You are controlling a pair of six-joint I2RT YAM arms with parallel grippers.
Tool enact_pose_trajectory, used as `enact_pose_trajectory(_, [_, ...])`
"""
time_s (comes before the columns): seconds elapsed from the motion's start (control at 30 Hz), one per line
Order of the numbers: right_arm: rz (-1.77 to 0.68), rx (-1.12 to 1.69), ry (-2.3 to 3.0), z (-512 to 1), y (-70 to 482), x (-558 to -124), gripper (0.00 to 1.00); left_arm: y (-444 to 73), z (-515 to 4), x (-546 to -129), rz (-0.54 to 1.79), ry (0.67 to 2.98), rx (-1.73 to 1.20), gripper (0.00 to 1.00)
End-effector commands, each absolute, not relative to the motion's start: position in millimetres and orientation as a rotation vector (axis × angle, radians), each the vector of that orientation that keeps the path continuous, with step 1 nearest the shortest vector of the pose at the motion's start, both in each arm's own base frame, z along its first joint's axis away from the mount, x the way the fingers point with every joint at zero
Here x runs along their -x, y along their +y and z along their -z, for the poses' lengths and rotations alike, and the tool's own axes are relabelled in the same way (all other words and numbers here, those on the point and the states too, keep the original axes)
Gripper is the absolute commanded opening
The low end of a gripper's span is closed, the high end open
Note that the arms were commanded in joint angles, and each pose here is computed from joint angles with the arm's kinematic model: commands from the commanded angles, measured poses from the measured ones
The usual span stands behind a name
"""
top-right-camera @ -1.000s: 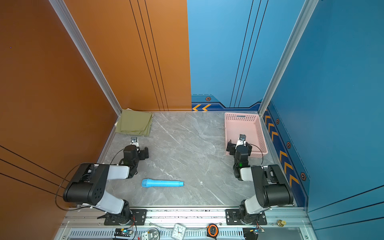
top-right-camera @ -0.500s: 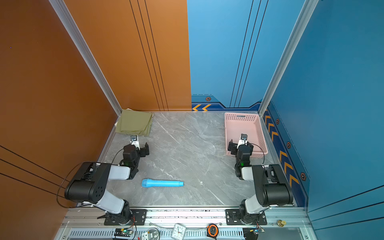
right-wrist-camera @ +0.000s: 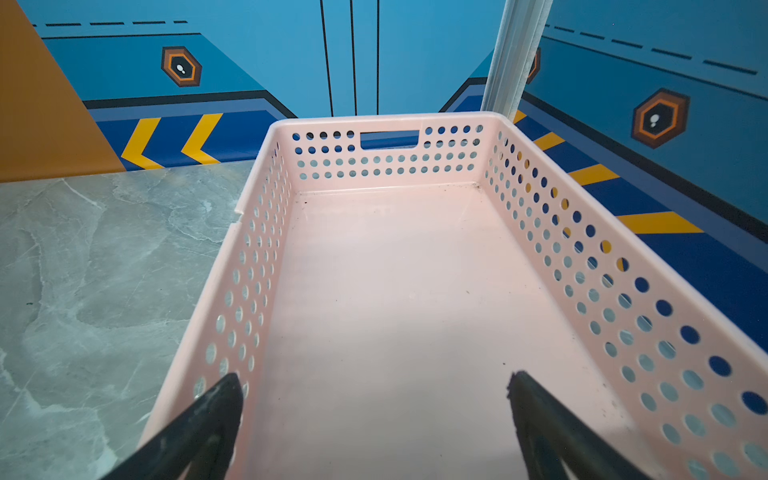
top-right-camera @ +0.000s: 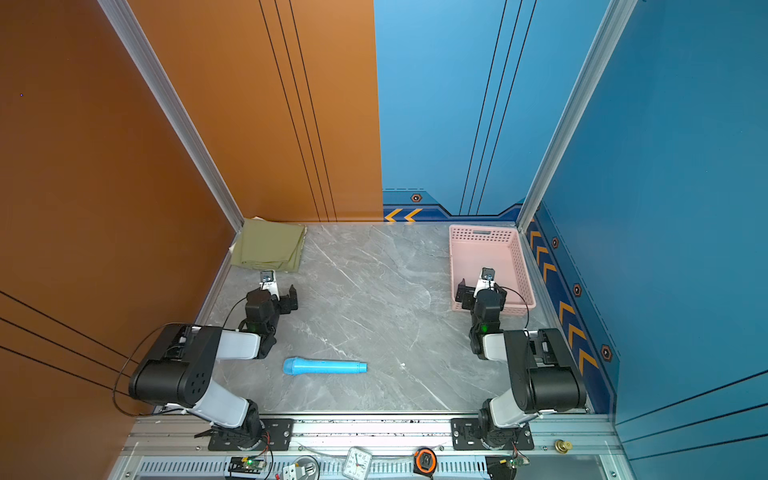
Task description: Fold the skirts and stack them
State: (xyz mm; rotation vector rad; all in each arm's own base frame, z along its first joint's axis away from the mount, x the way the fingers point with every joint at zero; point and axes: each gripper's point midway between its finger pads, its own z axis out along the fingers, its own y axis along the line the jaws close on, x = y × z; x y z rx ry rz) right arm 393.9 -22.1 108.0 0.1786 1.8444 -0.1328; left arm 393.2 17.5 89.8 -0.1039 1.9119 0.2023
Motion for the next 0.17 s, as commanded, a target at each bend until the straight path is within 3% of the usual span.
enact_pose_trajectory(0.0, [0.126,-0.161,1.904,-92.9,-20.0,-393.5,1.00,20.7,-92.1,-392.6,-0.211,1.898,0.111,0.98])
enact_pose_trajectory(0.13, [0.126,-0.162,1.903,-92.7,-19.8,-392.8,1.00,20.3,-92.1,-392.8,-0.209,1.898,0.110,0.98])
